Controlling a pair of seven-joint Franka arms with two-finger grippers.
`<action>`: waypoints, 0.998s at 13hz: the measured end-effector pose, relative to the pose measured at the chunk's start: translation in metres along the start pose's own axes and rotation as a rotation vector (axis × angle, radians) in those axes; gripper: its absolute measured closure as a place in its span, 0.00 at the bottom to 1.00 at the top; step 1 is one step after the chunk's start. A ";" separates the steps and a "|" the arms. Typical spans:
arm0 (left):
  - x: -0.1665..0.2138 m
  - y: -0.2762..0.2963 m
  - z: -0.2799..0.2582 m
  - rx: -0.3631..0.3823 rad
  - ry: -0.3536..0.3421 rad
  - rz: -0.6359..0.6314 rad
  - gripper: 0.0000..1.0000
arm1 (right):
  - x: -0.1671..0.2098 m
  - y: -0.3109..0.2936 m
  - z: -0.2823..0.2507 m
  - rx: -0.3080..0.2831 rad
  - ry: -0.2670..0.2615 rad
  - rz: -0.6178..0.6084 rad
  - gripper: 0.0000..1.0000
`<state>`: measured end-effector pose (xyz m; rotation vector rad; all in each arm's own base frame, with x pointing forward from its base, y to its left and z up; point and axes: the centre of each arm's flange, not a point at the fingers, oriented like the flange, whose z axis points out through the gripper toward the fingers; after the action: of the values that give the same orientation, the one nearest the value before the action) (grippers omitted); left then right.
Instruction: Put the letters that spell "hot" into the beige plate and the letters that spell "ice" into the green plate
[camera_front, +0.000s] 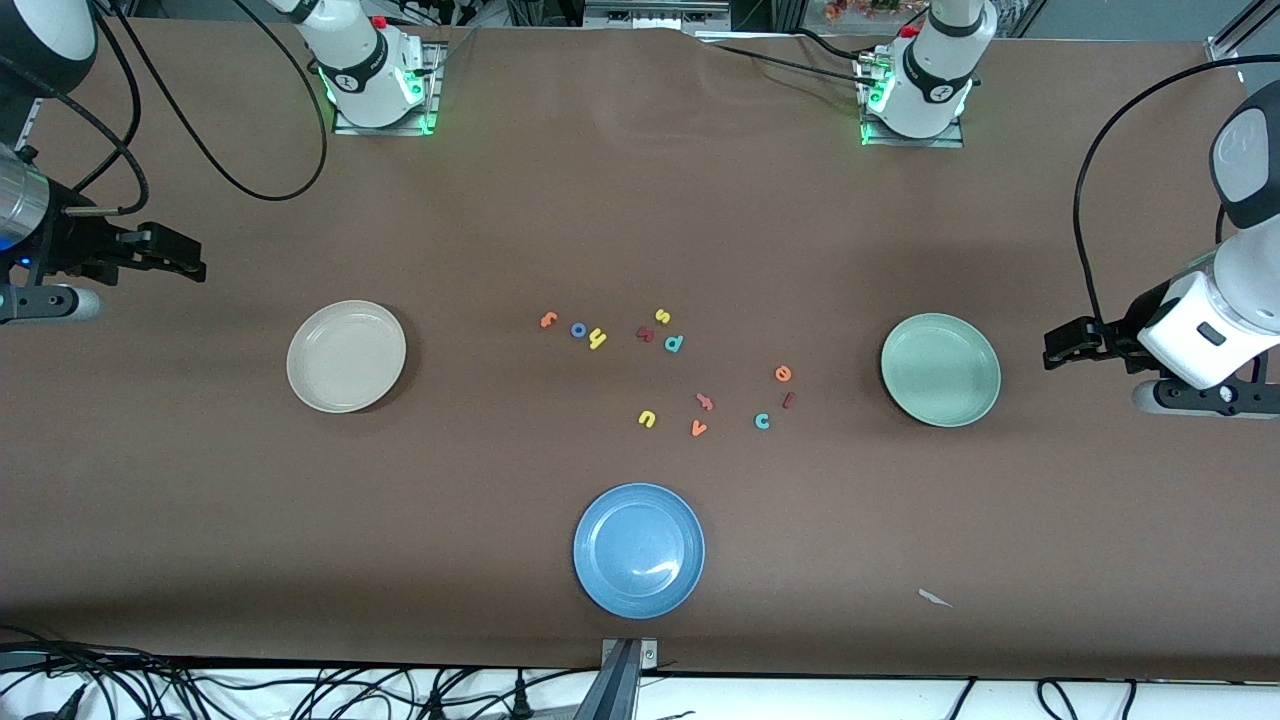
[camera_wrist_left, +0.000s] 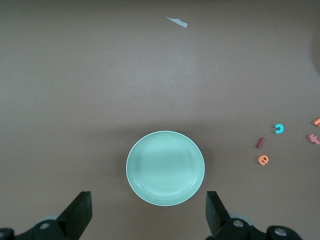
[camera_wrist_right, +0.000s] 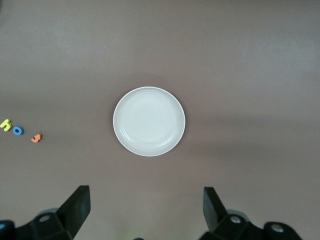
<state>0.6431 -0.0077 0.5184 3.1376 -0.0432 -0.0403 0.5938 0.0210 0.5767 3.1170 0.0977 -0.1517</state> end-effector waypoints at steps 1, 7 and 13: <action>0.000 0.000 0.001 0.000 -0.001 0.000 0.00 | -0.002 -0.001 0.003 0.000 -0.002 -0.001 0.00; 0.000 0.000 0.002 0.000 -0.003 0.000 0.00 | -0.007 -0.003 0.004 -0.001 -0.006 -0.005 0.00; 0.000 0.000 0.003 0.000 -0.003 0.000 0.00 | -0.009 -0.003 0.009 0.000 -0.023 -0.006 0.00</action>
<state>0.6433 -0.0077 0.5157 3.1372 -0.0435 -0.0458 0.5842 0.0236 0.5686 3.1141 0.1062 -0.1878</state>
